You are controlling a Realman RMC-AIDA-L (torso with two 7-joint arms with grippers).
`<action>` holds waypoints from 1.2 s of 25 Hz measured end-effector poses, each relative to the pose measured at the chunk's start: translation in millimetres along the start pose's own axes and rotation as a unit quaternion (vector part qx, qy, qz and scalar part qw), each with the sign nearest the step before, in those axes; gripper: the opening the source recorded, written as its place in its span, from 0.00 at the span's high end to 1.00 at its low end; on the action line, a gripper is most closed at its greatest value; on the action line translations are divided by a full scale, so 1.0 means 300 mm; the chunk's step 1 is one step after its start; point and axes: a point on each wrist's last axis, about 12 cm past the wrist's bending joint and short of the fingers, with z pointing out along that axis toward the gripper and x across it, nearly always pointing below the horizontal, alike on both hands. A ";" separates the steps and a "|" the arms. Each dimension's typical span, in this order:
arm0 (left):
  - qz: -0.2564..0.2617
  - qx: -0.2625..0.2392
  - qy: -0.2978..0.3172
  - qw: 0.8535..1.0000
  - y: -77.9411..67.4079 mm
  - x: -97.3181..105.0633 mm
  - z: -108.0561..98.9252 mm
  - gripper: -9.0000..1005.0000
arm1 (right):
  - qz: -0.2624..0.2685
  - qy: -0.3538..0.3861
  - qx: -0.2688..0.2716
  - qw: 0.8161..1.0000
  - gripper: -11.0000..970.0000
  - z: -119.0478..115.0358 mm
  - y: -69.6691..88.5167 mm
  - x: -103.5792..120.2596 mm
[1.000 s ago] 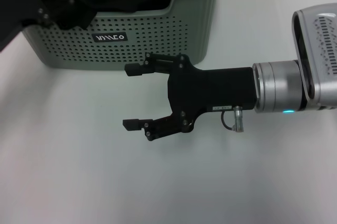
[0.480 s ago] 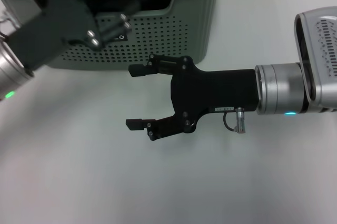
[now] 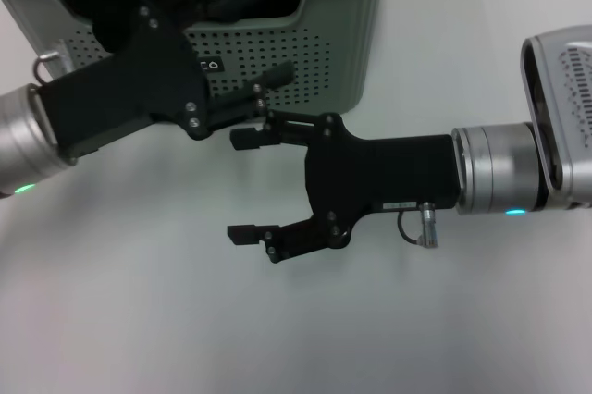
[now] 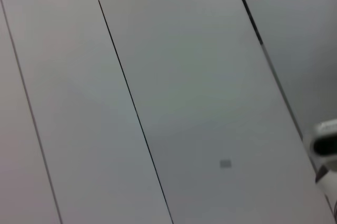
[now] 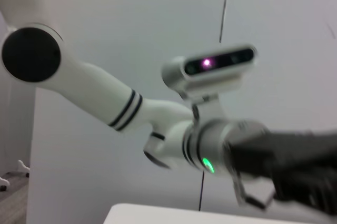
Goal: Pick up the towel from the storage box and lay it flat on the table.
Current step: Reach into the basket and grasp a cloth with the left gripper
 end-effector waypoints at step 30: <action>-0.193 0.095 0.135 0.967 0.068 -0.041 -0.192 0.26 | 0.041 -0.009 -0.003 0.999 0.09 -0.174 0.023 0.009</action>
